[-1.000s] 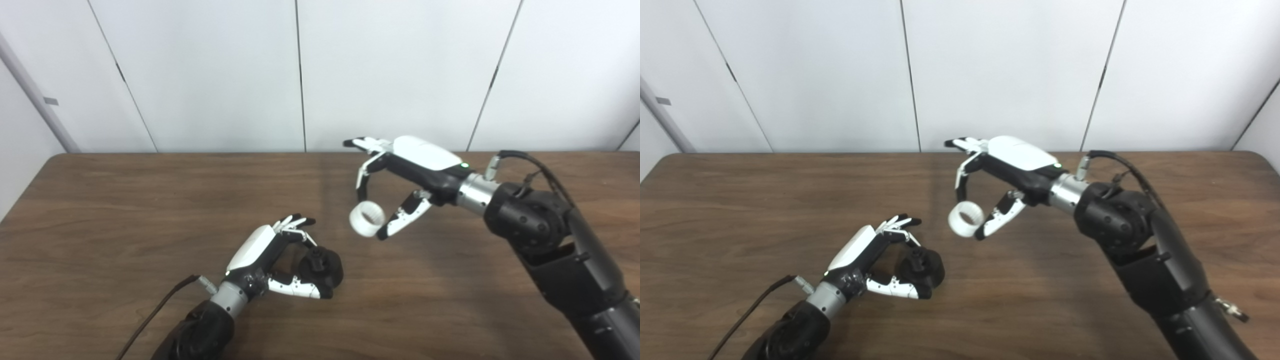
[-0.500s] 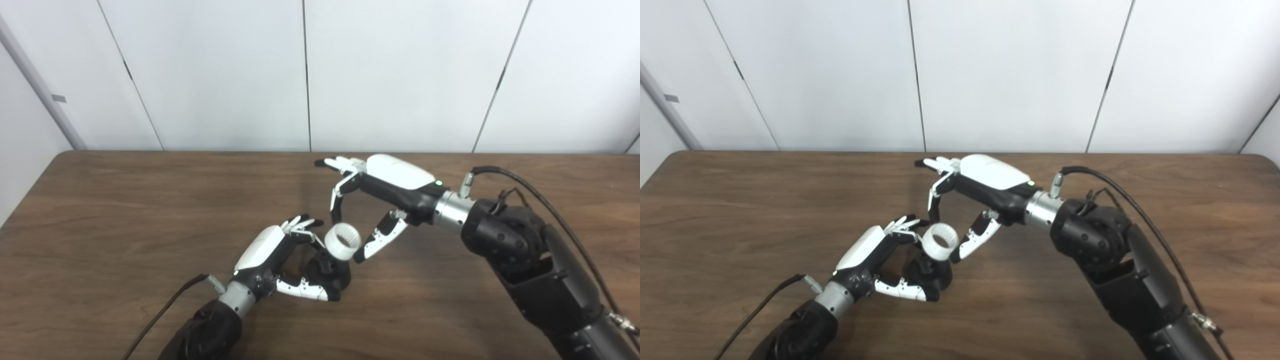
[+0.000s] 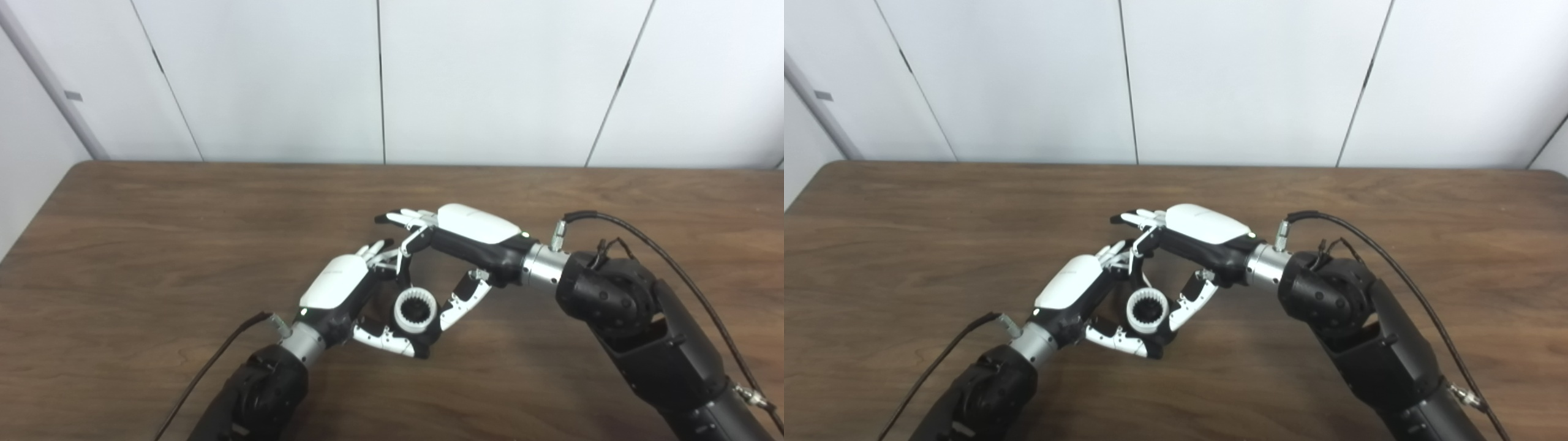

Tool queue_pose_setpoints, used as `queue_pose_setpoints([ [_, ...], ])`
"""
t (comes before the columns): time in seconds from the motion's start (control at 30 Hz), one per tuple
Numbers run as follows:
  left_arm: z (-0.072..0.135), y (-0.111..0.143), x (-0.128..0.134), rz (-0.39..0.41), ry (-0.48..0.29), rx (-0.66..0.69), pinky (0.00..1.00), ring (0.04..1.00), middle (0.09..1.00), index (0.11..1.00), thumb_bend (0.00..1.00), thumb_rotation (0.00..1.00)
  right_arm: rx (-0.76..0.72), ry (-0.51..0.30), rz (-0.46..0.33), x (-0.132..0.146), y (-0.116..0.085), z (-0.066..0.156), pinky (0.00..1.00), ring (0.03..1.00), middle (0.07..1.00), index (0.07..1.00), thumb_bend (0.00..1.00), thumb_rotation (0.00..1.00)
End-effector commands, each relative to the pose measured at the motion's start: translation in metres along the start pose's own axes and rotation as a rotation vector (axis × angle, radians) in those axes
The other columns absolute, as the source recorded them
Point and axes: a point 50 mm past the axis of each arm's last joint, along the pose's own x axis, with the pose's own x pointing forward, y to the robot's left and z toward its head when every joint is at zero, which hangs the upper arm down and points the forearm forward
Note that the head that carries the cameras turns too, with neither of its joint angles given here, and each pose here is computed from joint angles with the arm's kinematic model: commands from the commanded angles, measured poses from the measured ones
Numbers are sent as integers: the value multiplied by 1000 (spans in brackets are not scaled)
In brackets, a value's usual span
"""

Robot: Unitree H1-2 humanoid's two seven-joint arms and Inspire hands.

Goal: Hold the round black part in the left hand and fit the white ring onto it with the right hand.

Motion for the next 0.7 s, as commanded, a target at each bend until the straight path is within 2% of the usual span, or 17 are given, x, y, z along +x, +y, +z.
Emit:
queue_pose_setpoints([
  [0.0,10,16,5,43,-63,48,1000,1000,904,480,517,44,-26,-63,-46,2,-15,13,1000,1000,981,475,522,129],
  [0.67,10,7,0,-27,-81,87,1000,1000,892,480,519,47,-25,-54,-40,0,-17,14,1000,1000,979,475,522,128],
])
